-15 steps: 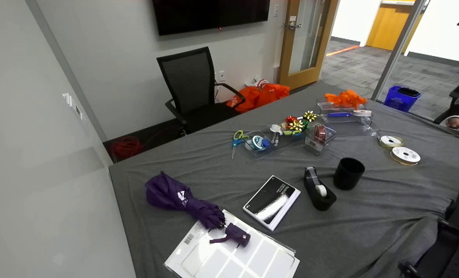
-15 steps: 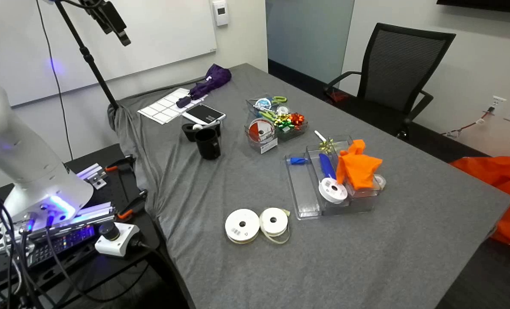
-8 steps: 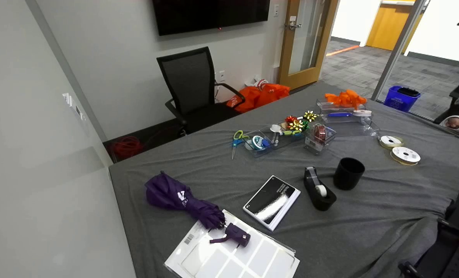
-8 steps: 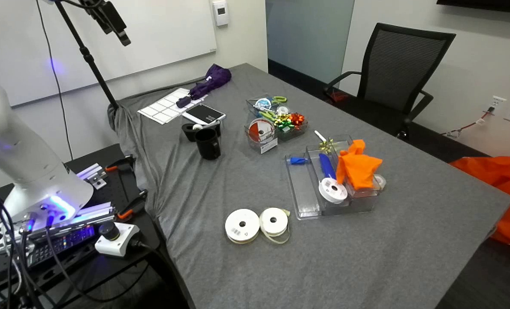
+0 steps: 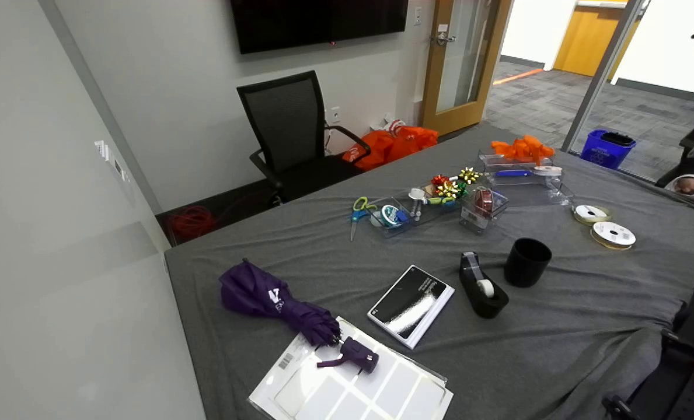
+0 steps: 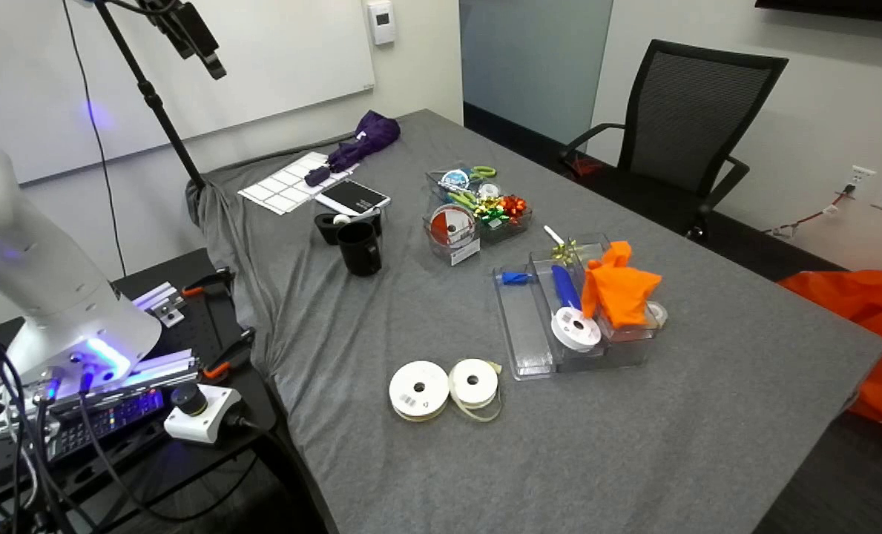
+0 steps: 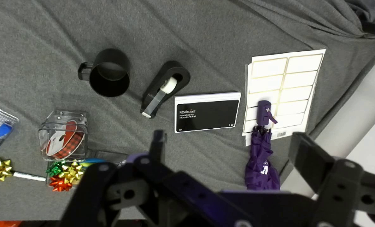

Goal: Remove the orange circular object from the clear case on the left and then put it in the bottom compartment of the clear case on the right

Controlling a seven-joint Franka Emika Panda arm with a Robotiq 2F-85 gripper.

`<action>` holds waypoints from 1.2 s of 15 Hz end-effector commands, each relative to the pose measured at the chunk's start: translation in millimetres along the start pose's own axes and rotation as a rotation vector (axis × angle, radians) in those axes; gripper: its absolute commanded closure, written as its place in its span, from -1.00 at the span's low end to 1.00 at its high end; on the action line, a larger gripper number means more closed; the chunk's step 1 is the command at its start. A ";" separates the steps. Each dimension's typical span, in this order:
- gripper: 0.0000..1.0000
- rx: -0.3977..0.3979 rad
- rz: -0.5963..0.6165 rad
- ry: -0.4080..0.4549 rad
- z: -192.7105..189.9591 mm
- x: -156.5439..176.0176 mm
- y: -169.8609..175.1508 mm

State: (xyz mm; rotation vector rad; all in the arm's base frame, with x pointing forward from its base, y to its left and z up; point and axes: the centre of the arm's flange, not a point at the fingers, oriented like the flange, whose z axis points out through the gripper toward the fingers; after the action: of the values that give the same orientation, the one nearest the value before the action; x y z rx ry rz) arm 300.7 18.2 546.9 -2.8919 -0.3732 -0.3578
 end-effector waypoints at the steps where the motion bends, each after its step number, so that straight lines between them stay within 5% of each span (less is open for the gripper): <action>1: -1.00 0.000 0.000 0.000 0.0 0.0 0.0; 18: -1.00 0.002 0.024 0.017 1.5 4.3 1.1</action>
State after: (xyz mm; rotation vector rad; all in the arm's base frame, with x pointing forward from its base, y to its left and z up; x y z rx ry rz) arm 300.7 18.2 546.9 -2.8919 -0.3732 -0.3579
